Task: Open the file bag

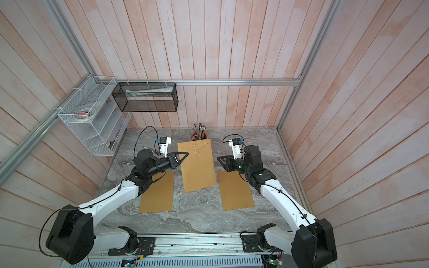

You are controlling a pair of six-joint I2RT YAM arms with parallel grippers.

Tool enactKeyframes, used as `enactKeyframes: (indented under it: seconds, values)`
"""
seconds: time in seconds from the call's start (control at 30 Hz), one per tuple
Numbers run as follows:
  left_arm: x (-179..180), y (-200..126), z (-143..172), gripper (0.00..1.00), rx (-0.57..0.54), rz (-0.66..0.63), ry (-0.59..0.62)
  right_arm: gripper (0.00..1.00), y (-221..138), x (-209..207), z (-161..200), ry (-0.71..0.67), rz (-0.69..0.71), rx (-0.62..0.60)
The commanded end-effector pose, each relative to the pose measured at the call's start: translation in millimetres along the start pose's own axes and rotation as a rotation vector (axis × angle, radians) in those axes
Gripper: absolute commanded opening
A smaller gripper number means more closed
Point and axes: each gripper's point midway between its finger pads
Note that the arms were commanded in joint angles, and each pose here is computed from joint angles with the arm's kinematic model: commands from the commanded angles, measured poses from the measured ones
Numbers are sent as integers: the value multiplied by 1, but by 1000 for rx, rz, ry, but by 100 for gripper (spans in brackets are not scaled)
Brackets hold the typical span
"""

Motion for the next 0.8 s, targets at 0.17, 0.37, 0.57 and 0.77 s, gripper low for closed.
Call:
enactKeyframes:
  seconds: [0.17, 0.37, 0.57, 0.77]
  values:
    - [-7, 10, -8, 0, -2, -5, 27, 23, 27, 32, 1, -110, 53, -3]
    - [-10, 13, -6, 0, 5, 4, 28, 22, 50, 43, 9, -143, 51, 43]
    - [-11, 13, -4, 0, 6, 5, 29, 21, 60, 46, 12, -145, 41, 66]
    - [-13, 12, -7, 0, -3, 11, 32, 21, 63, 42, 17, -138, 50, 80]
Point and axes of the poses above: each gripper's point midway between its finger pads, its own y axis out along the fingers, its own x axis along the line the jaws close on, z = x × y, and after that the axes turned 14 degrees about y, right-handed
